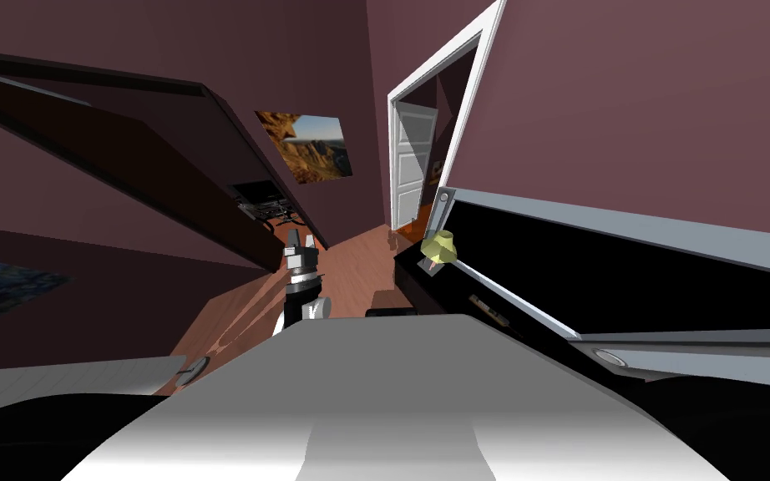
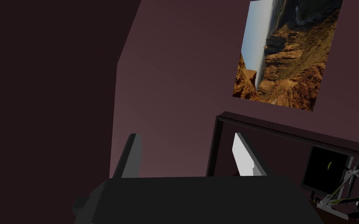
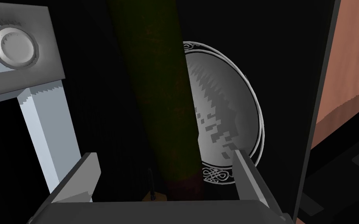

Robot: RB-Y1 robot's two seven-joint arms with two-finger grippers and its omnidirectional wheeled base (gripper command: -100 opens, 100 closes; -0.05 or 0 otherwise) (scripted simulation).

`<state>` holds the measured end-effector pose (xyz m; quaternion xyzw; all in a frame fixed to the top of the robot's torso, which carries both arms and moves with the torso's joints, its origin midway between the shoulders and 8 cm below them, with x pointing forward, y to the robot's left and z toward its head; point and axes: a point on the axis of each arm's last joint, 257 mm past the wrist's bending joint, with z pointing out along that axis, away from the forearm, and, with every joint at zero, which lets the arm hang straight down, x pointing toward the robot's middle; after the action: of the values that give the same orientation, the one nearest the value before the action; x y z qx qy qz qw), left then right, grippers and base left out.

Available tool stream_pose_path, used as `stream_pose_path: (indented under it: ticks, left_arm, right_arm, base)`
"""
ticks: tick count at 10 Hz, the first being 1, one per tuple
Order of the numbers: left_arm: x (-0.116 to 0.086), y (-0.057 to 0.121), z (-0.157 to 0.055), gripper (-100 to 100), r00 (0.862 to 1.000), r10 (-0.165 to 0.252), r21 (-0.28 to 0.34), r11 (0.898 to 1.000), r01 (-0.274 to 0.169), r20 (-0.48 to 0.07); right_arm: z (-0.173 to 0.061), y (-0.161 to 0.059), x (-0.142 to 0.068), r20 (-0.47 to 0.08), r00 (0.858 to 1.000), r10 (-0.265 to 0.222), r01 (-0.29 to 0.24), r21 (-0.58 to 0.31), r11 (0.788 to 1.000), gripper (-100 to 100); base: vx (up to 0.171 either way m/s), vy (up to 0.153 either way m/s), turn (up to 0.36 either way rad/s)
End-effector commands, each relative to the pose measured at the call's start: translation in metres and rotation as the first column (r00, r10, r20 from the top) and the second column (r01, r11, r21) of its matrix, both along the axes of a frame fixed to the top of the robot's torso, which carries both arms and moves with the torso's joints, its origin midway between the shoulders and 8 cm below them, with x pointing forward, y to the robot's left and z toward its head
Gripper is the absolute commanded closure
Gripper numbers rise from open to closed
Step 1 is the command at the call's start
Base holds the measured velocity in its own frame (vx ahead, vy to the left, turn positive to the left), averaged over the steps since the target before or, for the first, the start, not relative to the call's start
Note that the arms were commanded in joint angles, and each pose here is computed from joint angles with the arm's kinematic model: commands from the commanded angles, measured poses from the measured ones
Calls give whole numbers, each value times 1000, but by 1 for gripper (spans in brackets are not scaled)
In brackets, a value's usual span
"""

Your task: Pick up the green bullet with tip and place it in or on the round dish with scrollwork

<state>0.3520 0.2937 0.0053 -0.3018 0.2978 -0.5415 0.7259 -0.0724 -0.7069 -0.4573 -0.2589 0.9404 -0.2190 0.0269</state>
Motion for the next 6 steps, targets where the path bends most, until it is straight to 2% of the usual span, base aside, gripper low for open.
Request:
stream_pose_path:
  ticks: [1, 2, 3, 6]
  left_arm:
    - [0, 0, 0, 0, 1000, 0, 0, 1000, 0, 0]
    - [0, 0, 0, 0, 1000, 0, 0, 1000, 0, 0]
    - [0, 0, 0, 0, 1000, 0, 0, 1000, 0, 0]
    - [0, 0, 0, 0, 1000, 0, 0, 1000, 0, 0]
  right_arm:
    - [0, 0, 0, 0, 1000, 0, 0, 0, 1000, -100]
    - [0, 0, 0, 0, 1000, 0, 0, 0, 1000, 0]
    - [14, -9, 5, 0, 1000, 10, -10, 3, 1000, -100]
    - [36, -21, 14, -2, 1000, 29, -29, 10, 1000, -100]
  base:
    - [0, 0, 0]
    - [0, 0, 0]
    - [13, 18, -88]
    - [18, 37, -53]
